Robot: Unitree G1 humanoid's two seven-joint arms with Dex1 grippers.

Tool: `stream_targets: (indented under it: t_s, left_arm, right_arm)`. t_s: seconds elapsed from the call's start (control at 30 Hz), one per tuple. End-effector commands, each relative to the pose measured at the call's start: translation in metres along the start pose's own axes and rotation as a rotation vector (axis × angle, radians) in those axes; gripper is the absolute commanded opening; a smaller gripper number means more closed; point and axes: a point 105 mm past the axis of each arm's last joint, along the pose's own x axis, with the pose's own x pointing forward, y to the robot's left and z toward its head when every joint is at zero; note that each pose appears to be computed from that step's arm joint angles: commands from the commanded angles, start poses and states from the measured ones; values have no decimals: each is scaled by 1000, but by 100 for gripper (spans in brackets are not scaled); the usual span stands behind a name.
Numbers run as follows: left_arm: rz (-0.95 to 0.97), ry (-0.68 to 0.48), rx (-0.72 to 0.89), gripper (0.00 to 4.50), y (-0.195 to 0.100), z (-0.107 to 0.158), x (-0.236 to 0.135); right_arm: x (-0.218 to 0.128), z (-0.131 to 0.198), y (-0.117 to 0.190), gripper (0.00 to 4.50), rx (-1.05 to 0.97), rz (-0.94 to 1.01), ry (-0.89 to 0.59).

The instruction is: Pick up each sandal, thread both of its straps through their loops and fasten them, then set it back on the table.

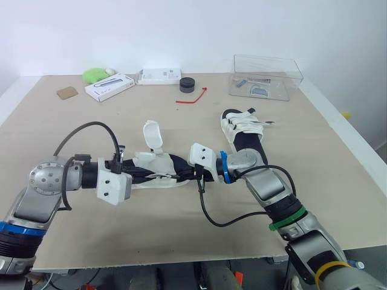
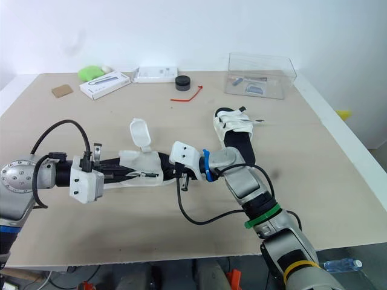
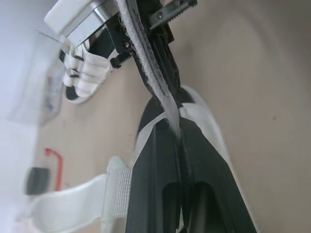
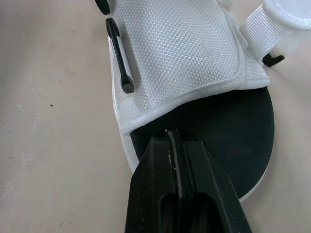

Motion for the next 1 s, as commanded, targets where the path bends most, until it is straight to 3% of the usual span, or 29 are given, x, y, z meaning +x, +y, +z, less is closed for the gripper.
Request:
stream_targets:
  t_s: [0.03,0.37,0.6,0.7,1.0]
  left_arm:
    - [38,-3,49,8,8,3,-2]
    - [-6,17,409,8,2,6,-3]
    - [-25,39,459,8,-7,-1,-5]
    - [-11,45,563,8,-2,0,-6]
    - [51,69,628,8,11,-2,-6]
  right_arm:
    - [1,7,2,0,-26,13,-15]
    - [3,9,1,0,-31,23,-19]
    - [5,10,1,0,-35,29,-22]
    - [5,10,1,0,-36,33,-21]
    - [8,11,1,0,-37,40,-27]
